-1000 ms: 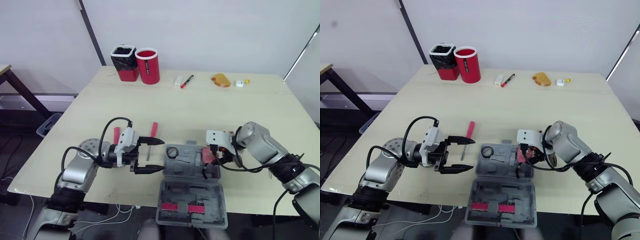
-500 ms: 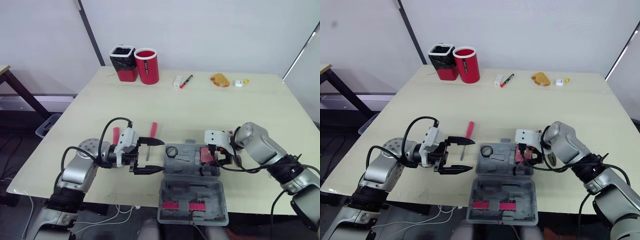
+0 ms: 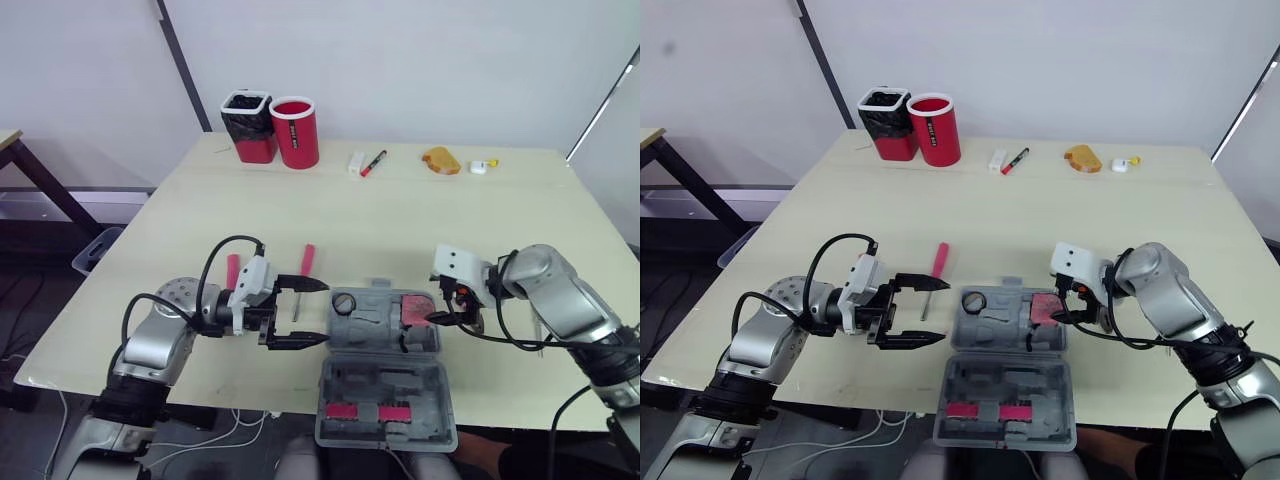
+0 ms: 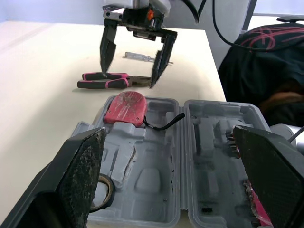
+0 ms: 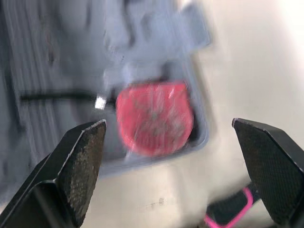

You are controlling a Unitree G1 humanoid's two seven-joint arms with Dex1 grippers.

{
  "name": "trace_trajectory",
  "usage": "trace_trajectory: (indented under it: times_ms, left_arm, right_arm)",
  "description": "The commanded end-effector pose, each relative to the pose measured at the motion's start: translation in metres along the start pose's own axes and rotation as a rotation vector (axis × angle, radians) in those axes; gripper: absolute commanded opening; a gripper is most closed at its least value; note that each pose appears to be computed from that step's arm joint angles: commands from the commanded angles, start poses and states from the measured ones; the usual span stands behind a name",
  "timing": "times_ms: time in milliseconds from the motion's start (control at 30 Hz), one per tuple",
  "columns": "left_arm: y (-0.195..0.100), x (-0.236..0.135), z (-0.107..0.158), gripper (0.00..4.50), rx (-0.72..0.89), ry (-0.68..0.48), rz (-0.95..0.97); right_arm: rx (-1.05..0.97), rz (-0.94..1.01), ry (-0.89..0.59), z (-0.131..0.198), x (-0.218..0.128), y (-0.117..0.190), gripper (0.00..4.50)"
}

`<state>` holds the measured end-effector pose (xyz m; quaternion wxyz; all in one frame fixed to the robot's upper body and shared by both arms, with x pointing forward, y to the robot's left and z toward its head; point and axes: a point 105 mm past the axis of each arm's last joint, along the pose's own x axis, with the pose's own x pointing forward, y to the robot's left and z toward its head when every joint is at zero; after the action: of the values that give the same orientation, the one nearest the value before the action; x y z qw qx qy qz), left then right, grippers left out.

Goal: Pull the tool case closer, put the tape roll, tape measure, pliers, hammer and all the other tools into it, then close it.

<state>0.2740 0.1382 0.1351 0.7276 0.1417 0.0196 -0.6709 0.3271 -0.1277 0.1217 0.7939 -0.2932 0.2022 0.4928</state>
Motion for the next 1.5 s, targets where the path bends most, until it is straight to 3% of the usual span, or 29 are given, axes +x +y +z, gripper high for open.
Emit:
trace_trajectory:
  times_ms: [33,133,300,433,567,600,1500]
  left_arm:
    - [0.003,-0.004,0.009,4.5,0.044,-0.008,0.012]
    - [0.004,-0.004,0.009,4.5,0.045,-0.009,0.013]
    - [0.005,-0.006,0.008,4.5,0.045,-0.004,0.016]
    - [0.006,-0.007,0.007,4.5,0.047,-0.001,0.016]
    - [0.006,-0.008,0.007,4.5,0.05,0.0,0.016]
    - [0.006,-0.007,0.007,4.5,0.051,-0.001,0.017]
    - [0.006,-0.01,0.007,4.5,0.049,0.008,0.012]
  right_arm:
    - [-0.021,-0.084,-0.132,0.013,-0.008,-0.01,4.46]
    - [0.012,-0.095,-0.3,0.015,-0.006,-0.006,4.46]
    - [0.055,-0.082,-0.369,0.003,-0.002,-0.002,4.46]
    - [0.08,-0.065,-0.403,-0.004,0.002,0.0,3.27]
    - [0.07,-0.058,-0.41,-0.008,0.008,0.003,1.33]
    - [0.071,-0.058,-0.412,-0.011,0.01,0.004,1.03]
    - [0.15,-0.101,-0.493,-0.062,0.026,0.013,1.03]
